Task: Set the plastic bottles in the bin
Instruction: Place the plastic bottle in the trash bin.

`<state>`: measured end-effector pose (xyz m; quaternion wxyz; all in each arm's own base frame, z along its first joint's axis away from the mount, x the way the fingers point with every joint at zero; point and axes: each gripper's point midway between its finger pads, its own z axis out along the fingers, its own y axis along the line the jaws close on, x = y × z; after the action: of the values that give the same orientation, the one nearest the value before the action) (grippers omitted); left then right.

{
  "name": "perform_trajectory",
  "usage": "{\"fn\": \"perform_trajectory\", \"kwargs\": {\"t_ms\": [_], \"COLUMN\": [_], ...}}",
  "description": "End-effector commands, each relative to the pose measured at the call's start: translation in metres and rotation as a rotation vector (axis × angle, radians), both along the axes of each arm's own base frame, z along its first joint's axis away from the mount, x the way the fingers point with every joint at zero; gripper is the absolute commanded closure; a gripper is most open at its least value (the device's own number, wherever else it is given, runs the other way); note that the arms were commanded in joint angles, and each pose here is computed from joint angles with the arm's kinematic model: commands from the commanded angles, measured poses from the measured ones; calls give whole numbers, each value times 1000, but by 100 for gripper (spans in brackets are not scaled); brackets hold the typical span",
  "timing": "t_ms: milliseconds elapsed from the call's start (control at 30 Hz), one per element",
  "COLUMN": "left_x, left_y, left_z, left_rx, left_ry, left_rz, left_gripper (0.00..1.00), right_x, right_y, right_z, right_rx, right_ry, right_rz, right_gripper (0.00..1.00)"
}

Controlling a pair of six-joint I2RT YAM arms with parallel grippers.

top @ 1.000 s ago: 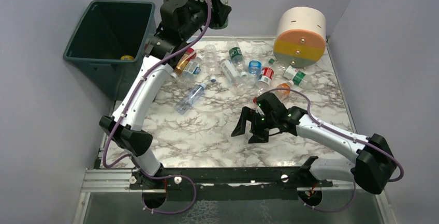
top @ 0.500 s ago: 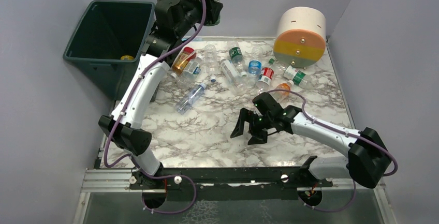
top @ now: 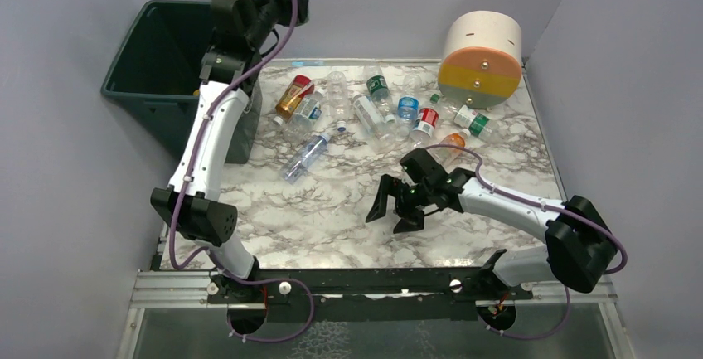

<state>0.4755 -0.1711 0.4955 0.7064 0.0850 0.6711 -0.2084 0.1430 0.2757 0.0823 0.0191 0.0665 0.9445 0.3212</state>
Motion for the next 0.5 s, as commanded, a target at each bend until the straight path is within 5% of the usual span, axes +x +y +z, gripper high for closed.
{"fn": "perform_trajectory", "kwargs": {"t_ms": [0,467], "left_x": [1,0], "left_y": [69,226], "left_z": [39,2], "left_rx": [-47,-123], "left_ry": [-96,-15], "left_rz": [119,315], "left_gripper": [48,48], "right_x": [0,-2], "right_y": [8,10], "right_z": [8,-2], "right_rx": [42,45], "right_ry": [-16,15], "right_rz": [30,37], "right_gripper": [4,4]}}
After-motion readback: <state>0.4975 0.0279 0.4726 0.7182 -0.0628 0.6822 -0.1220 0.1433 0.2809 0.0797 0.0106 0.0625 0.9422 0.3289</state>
